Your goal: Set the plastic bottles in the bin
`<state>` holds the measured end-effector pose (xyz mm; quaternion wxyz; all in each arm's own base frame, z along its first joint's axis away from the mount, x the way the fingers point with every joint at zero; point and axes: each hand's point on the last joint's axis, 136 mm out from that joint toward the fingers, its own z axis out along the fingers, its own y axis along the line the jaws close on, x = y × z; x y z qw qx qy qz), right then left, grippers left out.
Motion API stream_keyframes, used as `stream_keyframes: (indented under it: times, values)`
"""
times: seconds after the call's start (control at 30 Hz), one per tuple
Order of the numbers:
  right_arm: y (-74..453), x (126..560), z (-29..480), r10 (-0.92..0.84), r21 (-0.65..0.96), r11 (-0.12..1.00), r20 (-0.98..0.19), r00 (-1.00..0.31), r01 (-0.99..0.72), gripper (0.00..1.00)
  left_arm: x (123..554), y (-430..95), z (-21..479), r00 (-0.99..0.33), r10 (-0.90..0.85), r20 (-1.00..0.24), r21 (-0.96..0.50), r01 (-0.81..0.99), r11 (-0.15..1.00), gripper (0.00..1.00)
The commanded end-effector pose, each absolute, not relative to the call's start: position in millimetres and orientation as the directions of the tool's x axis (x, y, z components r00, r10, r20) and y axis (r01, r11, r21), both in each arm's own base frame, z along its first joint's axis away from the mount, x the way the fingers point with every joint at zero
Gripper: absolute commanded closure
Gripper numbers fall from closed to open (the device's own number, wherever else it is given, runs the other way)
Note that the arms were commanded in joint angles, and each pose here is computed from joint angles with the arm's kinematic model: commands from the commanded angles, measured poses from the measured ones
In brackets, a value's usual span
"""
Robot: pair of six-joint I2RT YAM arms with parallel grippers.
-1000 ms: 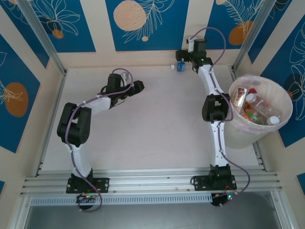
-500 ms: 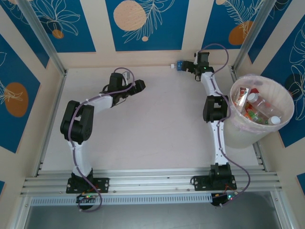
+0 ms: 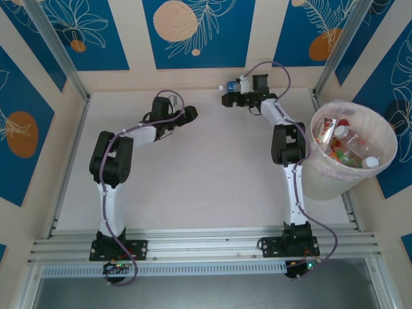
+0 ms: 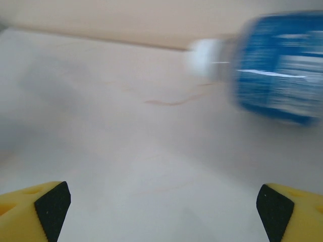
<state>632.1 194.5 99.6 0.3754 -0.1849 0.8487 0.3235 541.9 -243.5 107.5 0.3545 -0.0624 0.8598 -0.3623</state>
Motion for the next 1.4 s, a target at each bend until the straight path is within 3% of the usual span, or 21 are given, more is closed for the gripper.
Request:
stream_keyframes:
  times: [0.0,0.07,0.1,0.23,0.33,0.53,0.7,0.93,1.37]
  values:
    - [241.5,584.2,173.8,-0.153,0.379,0.497,-0.847,-0.508,-0.781,0.03,561.5,-245.1,111.6,-0.719,-0.402,-0.567,-0.685,0.140,0.715,0.00]
    - [234.3,590.5,178.2,-0.140,0.345,0.581,-0.850,-0.508,-0.737,0.02,564.6,-245.4,114.2,-0.715,-0.408,-0.568,-0.686,0.137,0.715,0.00]
    - [219.6,605.7,174.0,-0.115,0.315,0.676,-0.848,-0.517,-0.666,0.01,564.9,-244.7,115.0,-0.712,-0.409,-0.571,-0.683,0.135,0.718,0.00]
    - [135.6,663.4,131.9,0.030,0.241,0.932,-0.795,-0.606,-0.271,0.00,563.3,-240.7,114.5,-0.707,-0.407,-0.578,-0.672,0.129,0.730,0.00]
    - [97.0,683.2,109.8,0.128,0.233,0.969,-0.757,-0.641,-0.082,0.00,562.3,-241.5,112.9,-0.715,-0.405,-0.570,-0.674,0.126,0.728,0.00]
    - [66.9,709.1,102.8,0.177,0.196,0.980,-0.786,-0.592,0.032,0.00,564.4,-242.8,110.7,-0.718,-0.410,-0.562,-0.681,0.120,0.723,0.00]
    - [75.0,714.3,85.8,0.234,0.340,0.939,-0.750,-0.619,-0.056,0.00,564.3,-243.8,105.7,-0.727,-0.410,-0.551,-0.686,0.114,0.719,0.00]
    - [105.8,723.1,106.4,0.227,0.439,0.855,-0.796,-0.561,-0.277,0.01,564.9,-245.4,100.8,-0.734,-0.402,-0.547,-0.685,0.116,0.719,0.00]
    - [144.0,735.5,121.7,0.179,0.367,0.828,-0.889,-0.422,-0.423,0.01,595.8,-264.8,98.4,-0.737,-0.384,-0.557,-0.704,0.174,0.688,0.00]
